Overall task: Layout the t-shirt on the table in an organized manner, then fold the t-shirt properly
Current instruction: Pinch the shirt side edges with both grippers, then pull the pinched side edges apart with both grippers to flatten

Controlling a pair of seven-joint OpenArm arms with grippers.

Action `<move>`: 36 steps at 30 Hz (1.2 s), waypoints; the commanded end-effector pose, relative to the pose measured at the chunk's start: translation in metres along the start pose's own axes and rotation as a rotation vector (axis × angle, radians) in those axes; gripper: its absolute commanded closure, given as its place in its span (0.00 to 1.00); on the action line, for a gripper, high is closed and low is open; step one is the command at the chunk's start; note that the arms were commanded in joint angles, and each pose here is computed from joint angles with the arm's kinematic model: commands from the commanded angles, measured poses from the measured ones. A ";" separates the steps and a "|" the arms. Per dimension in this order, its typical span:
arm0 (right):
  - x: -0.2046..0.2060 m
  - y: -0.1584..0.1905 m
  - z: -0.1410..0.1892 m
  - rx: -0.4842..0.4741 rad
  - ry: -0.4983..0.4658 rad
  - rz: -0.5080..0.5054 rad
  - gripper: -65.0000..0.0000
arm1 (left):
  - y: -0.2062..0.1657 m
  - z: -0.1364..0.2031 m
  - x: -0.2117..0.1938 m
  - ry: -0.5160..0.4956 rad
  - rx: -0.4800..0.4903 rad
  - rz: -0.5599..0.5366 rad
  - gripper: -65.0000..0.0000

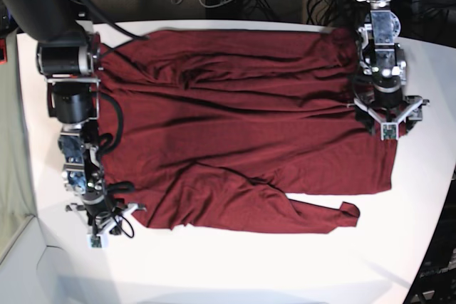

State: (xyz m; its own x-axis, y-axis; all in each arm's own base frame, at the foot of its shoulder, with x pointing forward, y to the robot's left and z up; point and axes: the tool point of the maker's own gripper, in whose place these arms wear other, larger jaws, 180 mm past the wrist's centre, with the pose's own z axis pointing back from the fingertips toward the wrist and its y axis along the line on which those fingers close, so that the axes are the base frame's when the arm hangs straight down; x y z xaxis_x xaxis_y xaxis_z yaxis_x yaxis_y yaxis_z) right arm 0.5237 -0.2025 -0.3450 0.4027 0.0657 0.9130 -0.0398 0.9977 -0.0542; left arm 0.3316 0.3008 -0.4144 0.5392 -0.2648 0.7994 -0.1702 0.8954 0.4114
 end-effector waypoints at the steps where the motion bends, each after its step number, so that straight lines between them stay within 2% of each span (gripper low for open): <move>1: 0.027 -0.008 -0.001 -0.019 -0.059 0.002 0.90 | 0.004 -0.005 0.017 -0.034 0.004 -0.004 0.28; 6: 0.012 -0.005 0.003 -0.015 -0.006 0.007 0.90 | 0.008 -0.014 0.042 -0.076 0.018 0.013 0.28; 13: -0.015 0.004 0.021 0.000 0.000 0.026 0.91 | 0.013 -0.021 0.072 -0.136 0.034 0.037 0.28; 16: -0.027 0.007 0.023 0.005 0.019 0.023 0.91 | 0.021 -0.020 0.099 -0.195 0.051 0.049 0.28; 20: -0.039 0.009 0.026 0.008 0.039 0.018 1.00 | 0.020 -0.023 0.120 -0.230 0.055 0.073 0.28; 28: -0.052 0.015 0.025 0.016 0.067 0.009 1.00 | 0.003 -0.052 0.096 -0.122 0.019 0.088 0.28; 31: -0.067 0.004 0.024 0.000 0.113 0.010 1.00 | -0.015 -0.060 0.083 -0.078 -0.025 0.057 0.28; 36: -0.080 -0.015 0.022 -0.028 0.155 0.011 1.00 | -0.034 -0.061 0.080 -0.069 -0.070 0.022 0.28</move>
State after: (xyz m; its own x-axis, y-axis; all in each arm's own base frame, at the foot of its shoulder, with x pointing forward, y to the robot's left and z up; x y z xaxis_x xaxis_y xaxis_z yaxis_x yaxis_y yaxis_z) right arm 0.4632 -0.2134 -0.4210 0.5567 0.0676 0.8279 -0.0321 0.9977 -0.0598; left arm 0.4176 0.2656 -0.4111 0.5249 -0.2486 0.8141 -0.1037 0.9306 0.3510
